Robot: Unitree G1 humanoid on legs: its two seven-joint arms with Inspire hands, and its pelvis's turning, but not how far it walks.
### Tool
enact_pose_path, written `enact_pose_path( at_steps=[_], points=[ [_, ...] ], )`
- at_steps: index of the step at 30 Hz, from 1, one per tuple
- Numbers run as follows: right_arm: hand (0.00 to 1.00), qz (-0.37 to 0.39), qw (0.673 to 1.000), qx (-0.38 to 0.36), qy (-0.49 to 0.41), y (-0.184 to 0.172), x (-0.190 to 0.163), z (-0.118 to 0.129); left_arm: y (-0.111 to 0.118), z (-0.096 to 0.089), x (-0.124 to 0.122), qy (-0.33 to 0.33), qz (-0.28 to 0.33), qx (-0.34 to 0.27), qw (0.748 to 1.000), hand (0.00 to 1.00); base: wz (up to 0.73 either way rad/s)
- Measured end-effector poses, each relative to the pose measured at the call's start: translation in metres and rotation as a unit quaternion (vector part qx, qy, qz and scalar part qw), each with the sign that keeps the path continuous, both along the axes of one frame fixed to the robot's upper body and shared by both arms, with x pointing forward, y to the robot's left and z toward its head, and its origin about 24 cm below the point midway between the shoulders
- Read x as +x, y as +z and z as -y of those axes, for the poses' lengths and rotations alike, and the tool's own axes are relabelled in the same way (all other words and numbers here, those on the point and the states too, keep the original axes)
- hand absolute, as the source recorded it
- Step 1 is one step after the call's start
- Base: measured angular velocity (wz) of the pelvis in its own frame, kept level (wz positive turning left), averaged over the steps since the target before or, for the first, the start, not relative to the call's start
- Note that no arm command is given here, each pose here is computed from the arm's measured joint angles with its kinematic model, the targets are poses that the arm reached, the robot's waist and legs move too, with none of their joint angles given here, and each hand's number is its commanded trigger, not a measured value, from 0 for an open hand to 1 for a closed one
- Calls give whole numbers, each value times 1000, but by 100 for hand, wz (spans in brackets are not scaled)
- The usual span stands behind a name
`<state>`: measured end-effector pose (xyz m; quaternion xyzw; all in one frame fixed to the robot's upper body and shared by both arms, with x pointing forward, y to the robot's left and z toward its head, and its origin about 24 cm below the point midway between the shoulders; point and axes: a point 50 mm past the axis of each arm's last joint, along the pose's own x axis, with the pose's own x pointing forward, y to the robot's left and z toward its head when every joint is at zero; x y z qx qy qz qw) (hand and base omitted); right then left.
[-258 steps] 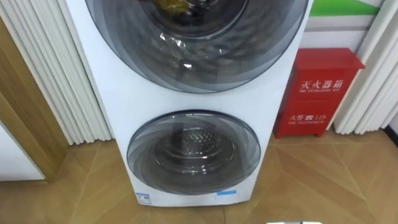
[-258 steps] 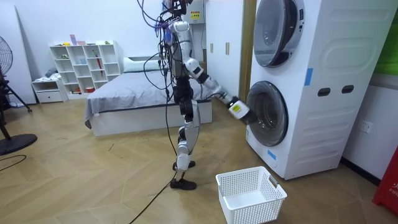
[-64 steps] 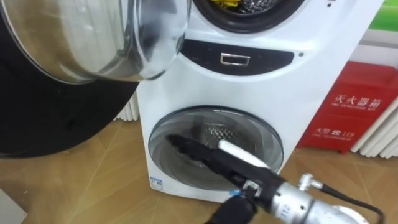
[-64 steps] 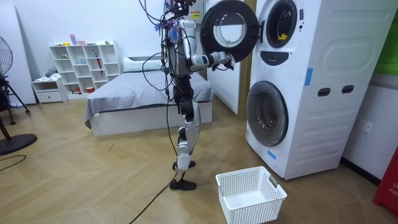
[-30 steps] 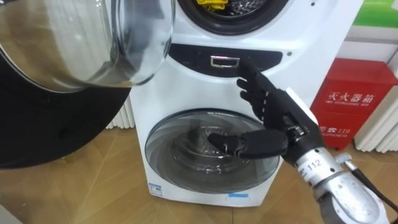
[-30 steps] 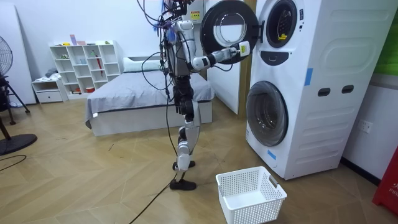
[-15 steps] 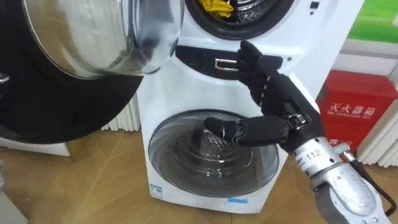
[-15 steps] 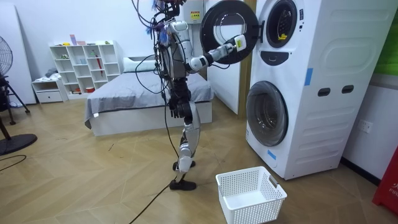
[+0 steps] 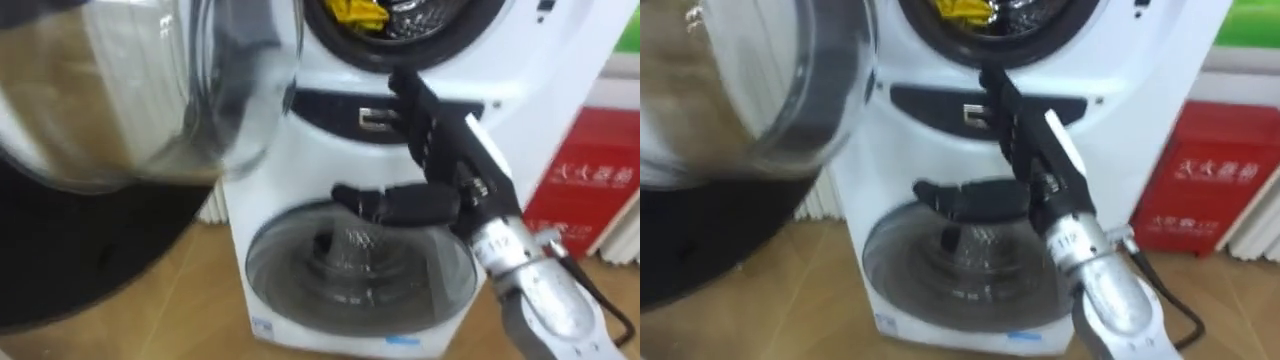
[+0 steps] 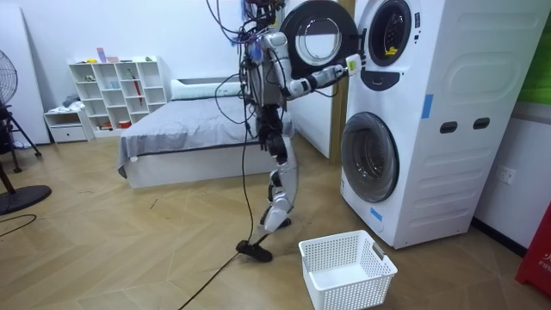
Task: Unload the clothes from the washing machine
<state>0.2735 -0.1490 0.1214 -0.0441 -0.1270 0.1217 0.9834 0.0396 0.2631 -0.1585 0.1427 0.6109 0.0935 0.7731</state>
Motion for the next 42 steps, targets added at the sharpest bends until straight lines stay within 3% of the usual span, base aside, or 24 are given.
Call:
enact_pose_path(
  at_steps=[4, 8, 13, 20, 26, 32, 42],
  points=[
    [0, -17, 1000, 6, -1, -8, -2, 3, 4, -1, 20, -17, 33, 15, 999, 0, 10],
    [0, -14, 1000, 2, 1, -6, -2, 2, 3, 2, 19, -23, 34, 11, 999, 0, 23],
    [0, -17, 1000, -2, 11, -6, -7, 8, -1, 1, -11, -8, -12, 10, 1000, 0, -15],
    [0, -2, 1000, -8, 30, 3, -5, 6, -3, 4, -26, -6, -35, 6, 999, 0, -10],
    [0, 61, 995, -14, 71, 35, -6, -1, -4, 5, -25, -6, -34, 1, 999, 0, 3],
    [0, 129, 979, 54, 146, 71, -21, -11, -3, 3, -29, 5, -34, 4, 999, 0, 0],
    [0, 168, 977, 58, 118, 87, -27, 1, -4, 4, -37, 33, -44, 2, 998, 0, -1]
  ],
)
